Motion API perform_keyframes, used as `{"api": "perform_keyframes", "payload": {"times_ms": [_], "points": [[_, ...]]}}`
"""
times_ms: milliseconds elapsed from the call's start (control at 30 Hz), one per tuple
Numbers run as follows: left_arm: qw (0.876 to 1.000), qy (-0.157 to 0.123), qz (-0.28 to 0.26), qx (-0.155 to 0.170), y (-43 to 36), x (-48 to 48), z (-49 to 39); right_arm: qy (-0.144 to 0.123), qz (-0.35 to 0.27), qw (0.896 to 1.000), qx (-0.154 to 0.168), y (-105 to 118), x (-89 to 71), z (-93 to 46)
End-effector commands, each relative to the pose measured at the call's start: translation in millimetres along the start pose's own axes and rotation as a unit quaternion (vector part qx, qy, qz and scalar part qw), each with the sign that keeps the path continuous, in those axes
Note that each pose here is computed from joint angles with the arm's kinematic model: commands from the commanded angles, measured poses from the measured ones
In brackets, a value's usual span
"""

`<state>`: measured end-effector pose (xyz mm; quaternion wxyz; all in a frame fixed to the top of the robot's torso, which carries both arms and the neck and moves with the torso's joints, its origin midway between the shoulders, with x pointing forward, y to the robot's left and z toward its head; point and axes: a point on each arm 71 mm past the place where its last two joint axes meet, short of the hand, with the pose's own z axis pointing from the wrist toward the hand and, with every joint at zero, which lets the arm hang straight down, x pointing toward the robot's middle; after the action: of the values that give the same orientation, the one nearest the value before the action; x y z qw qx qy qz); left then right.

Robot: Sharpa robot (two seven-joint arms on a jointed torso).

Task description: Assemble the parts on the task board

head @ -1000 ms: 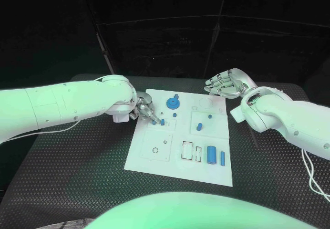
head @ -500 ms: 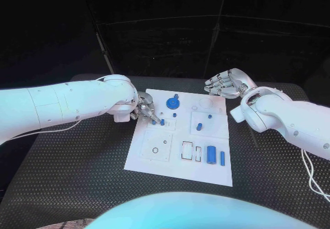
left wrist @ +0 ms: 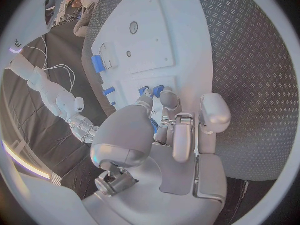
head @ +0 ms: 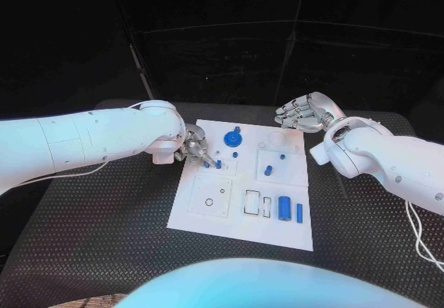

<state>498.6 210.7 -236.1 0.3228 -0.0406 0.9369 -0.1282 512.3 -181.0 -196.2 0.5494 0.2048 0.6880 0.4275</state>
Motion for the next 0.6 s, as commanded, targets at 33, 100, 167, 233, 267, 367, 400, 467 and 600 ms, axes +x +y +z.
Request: {"api": "perform_keyframes", "payload": {"times_ms": [33, 100, 167, 233, 267, 367, 400, 467, 600], "points": [[1.000, 0.003, 0.007, -0.002, -0.6, 0.0, -0.4, 0.003, 0.002, 1.000, -0.006, 1.9, 0.2, 0.3], [1.000, 0.002, 0.006, -0.002, -0.6, -0.1, -0.4, 0.003, 0.001, 1.000, -0.006, 1.8, 0.2, 0.3], [1.000, 0.002, 0.006, -0.001, -0.7, -0.2, -0.4, 0.003, 0.001, 1.000, -0.006, 1.8, 0.2, 0.3], [1.000, 0.002, 0.006, 0.000, -0.9, -0.2, -0.4, 0.003, 0.002, 1.000, -0.006, 1.8, 0.2, 0.3], [1.000, 0.001, 0.006, 0.000, -1.0, -0.3, -0.4, 0.003, 0.002, 1.000, -0.006, 1.9, 0.3, 0.3], [1.000, 0.001, 0.006, 0.002, -1.4, -0.3, -0.3, 0.003, 0.002, 1.000, -0.006, 1.9, 0.4, 0.4], [1.000, 0.001, 0.006, 0.003, -1.6, -0.4, -0.3, 0.003, 0.002, 1.000, -0.006, 1.9, 0.4, 0.4], [1.000, 0.001, 0.006, 0.005, -1.9, -0.4, -0.3, 0.003, 0.002, 1.000, -0.006, 1.8, 0.4, 0.4], [1.000, -0.001, 0.005, 0.009, -2.8, -0.6, -0.1, 0.003, 0.002, 1.000, -0.006, 1.8, 0.5, 0.5]]}}
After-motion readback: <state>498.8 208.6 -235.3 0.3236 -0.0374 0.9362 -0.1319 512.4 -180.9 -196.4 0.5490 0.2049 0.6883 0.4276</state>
